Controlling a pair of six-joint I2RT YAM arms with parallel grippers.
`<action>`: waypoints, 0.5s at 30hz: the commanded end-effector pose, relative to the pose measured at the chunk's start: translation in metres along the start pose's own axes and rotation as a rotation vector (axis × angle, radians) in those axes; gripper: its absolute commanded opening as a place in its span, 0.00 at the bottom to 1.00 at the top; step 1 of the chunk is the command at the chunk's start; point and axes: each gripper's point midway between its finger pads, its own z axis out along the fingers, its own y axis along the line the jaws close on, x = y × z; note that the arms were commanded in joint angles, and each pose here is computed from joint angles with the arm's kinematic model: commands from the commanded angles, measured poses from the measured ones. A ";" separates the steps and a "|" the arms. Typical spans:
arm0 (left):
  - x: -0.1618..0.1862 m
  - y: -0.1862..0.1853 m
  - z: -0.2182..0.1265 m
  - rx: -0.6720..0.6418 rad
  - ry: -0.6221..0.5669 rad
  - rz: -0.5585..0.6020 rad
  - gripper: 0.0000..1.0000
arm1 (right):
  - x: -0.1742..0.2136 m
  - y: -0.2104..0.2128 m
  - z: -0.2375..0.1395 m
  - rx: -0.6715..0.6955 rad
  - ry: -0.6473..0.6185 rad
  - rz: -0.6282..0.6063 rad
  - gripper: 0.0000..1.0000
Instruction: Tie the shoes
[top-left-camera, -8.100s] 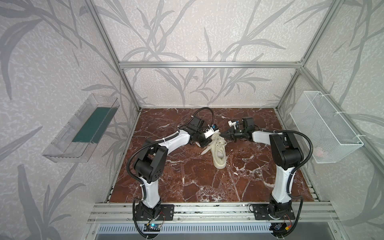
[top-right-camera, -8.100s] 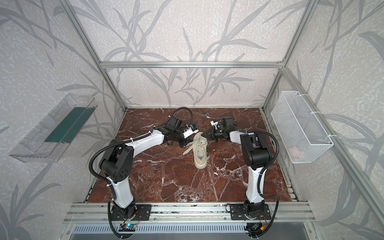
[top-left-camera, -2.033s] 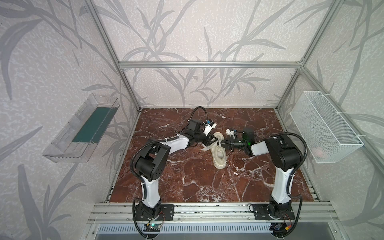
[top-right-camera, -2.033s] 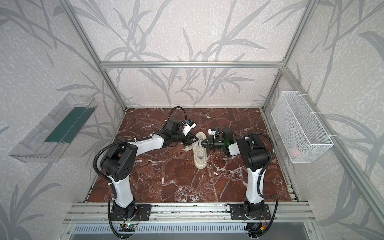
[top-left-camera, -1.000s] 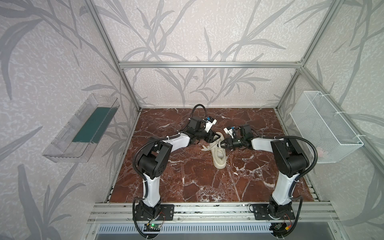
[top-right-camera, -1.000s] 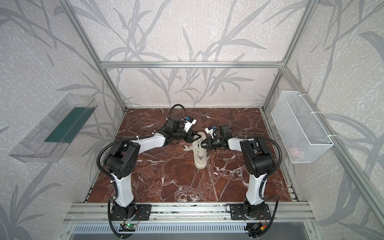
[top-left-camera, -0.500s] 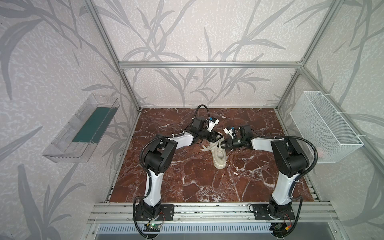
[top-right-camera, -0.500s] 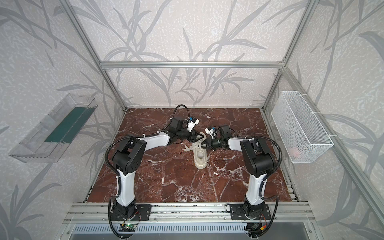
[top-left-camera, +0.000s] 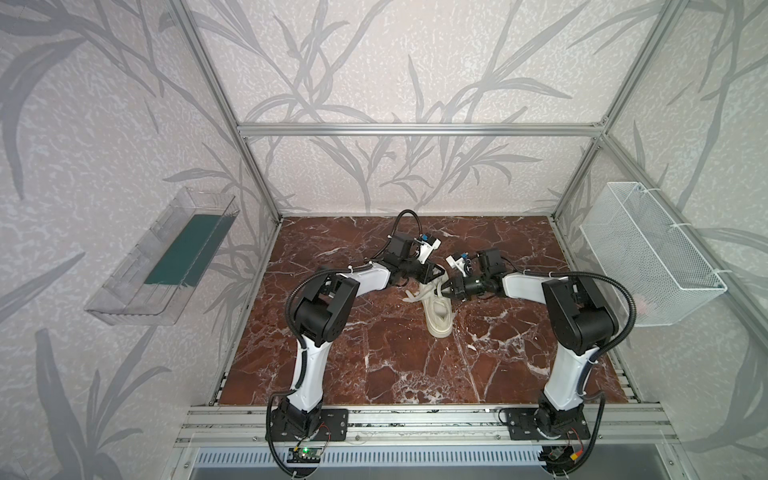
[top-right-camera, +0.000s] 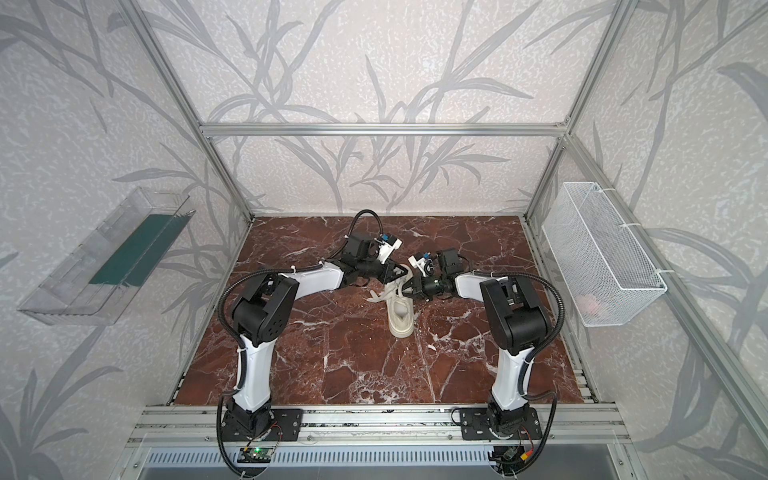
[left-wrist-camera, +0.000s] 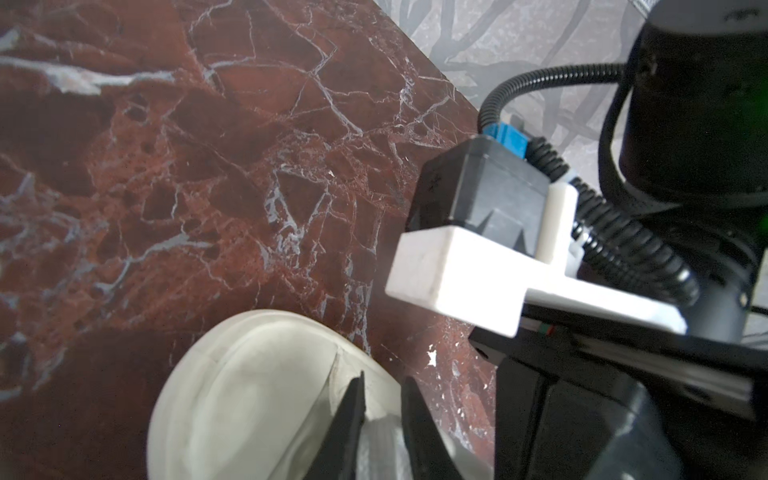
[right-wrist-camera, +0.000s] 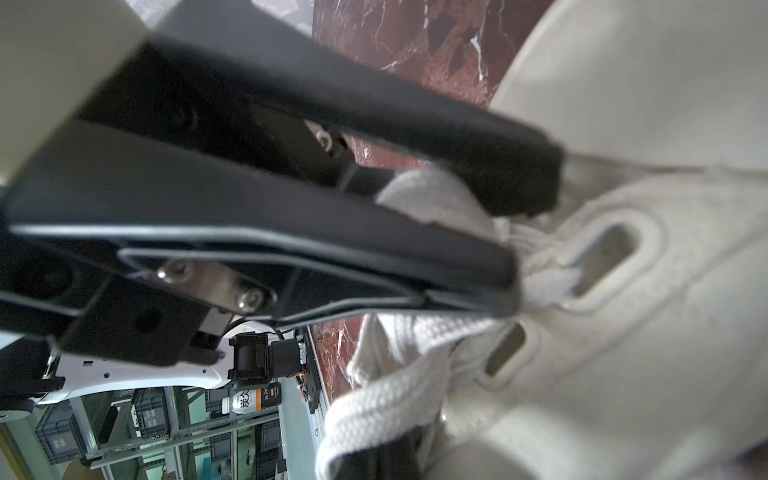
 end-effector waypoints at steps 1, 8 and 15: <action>-0.018 -0.009 -0.005 0.010 -0.031 0.034 0.05 | 0.001 0.010 -0.002 0.006 0.007 -0.022 0.00; -0.025 -0.014 -0.018 -0.014 -0.050 0.057 0.00 | -0.003 0.017 -0.009 0.007 -0.025 -0.038 0.00; -0.032 -0.019 -0.032 -0.041 -0.065 0.081 0.00 | -0.006 0.022 -0.016 0.001 -0.041 -0.039 0.00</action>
